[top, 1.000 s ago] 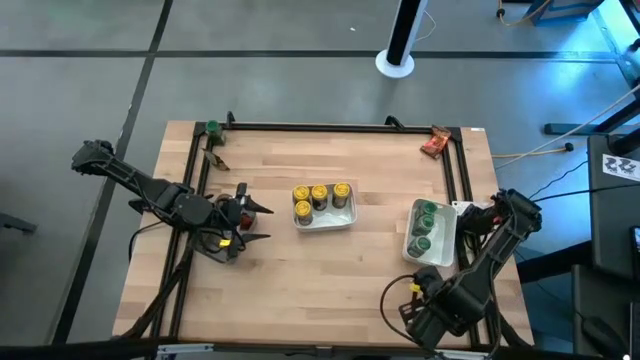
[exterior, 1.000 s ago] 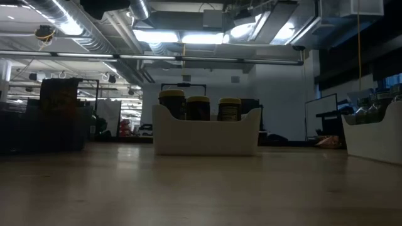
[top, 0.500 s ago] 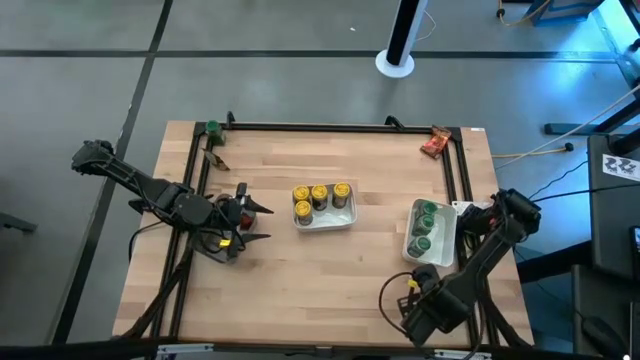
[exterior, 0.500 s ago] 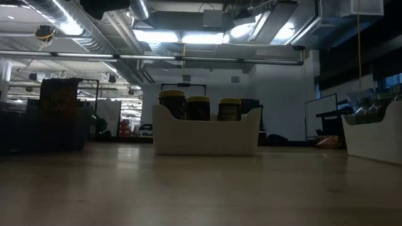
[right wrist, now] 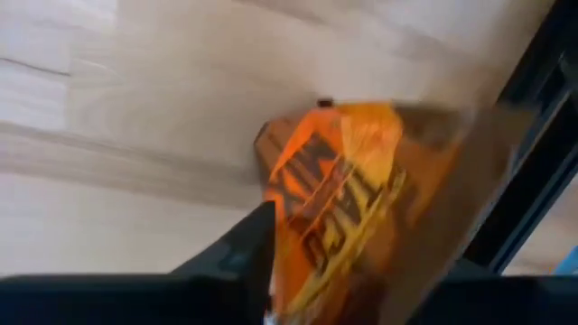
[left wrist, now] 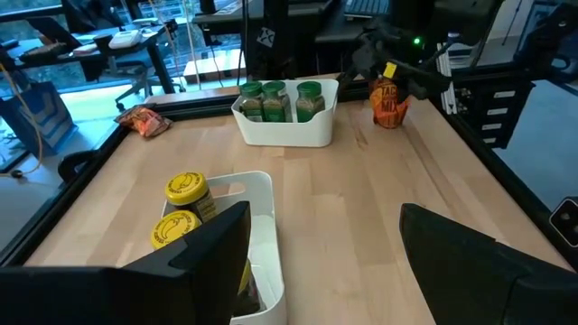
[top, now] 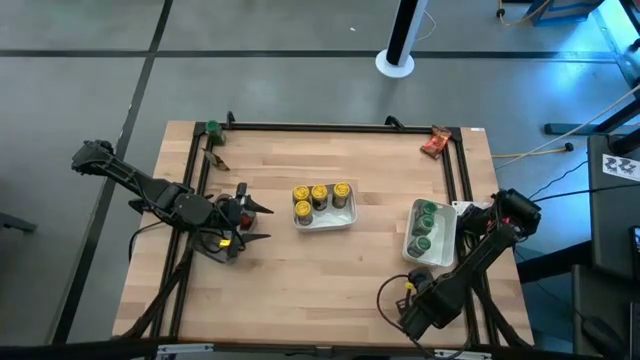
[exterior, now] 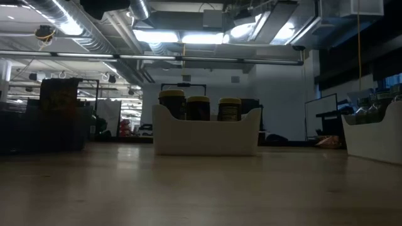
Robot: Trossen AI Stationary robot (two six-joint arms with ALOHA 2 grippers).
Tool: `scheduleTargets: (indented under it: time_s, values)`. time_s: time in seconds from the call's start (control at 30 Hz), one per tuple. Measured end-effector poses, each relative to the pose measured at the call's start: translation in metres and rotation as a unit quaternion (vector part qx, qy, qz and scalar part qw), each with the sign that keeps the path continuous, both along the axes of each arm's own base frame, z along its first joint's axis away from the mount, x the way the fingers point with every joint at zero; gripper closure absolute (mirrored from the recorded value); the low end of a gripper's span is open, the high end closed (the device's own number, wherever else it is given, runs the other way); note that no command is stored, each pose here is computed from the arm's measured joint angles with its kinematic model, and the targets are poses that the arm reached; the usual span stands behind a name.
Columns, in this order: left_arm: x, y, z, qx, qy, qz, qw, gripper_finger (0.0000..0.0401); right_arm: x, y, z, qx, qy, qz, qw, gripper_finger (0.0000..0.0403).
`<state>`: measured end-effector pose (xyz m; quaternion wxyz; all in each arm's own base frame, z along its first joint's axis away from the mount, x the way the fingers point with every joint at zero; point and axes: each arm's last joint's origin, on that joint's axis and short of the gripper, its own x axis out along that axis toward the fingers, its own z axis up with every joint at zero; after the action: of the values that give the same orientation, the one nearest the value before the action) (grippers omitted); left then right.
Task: Sort spices by type
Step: Put the bottom orange seasoning pack into the black bin
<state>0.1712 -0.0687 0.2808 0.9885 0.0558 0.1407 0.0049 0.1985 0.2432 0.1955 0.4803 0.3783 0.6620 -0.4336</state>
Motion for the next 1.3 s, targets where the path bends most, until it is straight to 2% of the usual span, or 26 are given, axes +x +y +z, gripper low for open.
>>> scheduleTargets:
  time_s: [0.2, 0.23, 0.37, 0.47, 0.63, 0.87, 0.97, 1.13, 1.2, 1.3]
  values:
    - [0.0, 0.0, 0.0, -0.001, 0.0, 0.0, 1.0, 0.0134, 0.0, -0.002, -0.003, -0.008, -0.023, 0.059, 0.998, 0.038]
    - [0.0, 0.0, 0.0, -0.001, 0.0, 0.0, 1.0, 0.0134, 0.0, -0.002, -0.003, -0.008, -0.026, 0.068, 0.997, 0.0389]
    - [0.0, 0.0, 0.0, -0.002, 0.0, 0.0, 1.0, 0.0134, 0.002, -0.001, -0.003, 0.006, -0.046, 0.124, 0.991, 0.0381]
    - [0.0, 0.0, 0.0, -0.002, 0.0, 0.0, 1.0, 0.0134, 0.009, -0.002, -0.002, 0.014, -0.07, 0.161, 0.984, 0.0392]
    - [0.0, 0.0, -0.003, 0.001, 0.004, 0.0, 1.0, 0.0134, 0.034, -0.01, 0.009, -0.005, -0.15, 0.22, 0.964, 0.0391]
    - [0.002, -0.001, -0.004, -0.015, 0.004, 0.006, 1.0, 0.0134, 0.077, -0.027, 0.027, -0.077, -0.278, 0.315, 0.904, 0.0395]
    - [0.004, -0.001, -0.006, -0.019, 0.011, 0.01, 1.0, 0.0134, 0.095, -0.036, 0.03, -0.099, -0.317, 0.358, 0.872, 0.0398]
    - [0.013, 0.001, -0.015, 0.01, 0.035, 0.024, 0.999, 0.0134, 0.122, -0.05, 0.037, -0.136, -0.374, 0.422, 0.815, 0.0398]
    - [0.019, 0.001, -0.02, 0.009, 0.046, 0.033, 0.998, 0.0134, 0.13, -0.056, 0.039, -0.141, -0.388, 0.444, 0.796, 0.0399]
    - [0.027, 0.001, -0.026, 0.005, 0.053, 0.041, 0.998, 0.0134, 0.14, -0.065, 0.041, -0.126, -0.401, 0.462, 0.781, 0.0399]
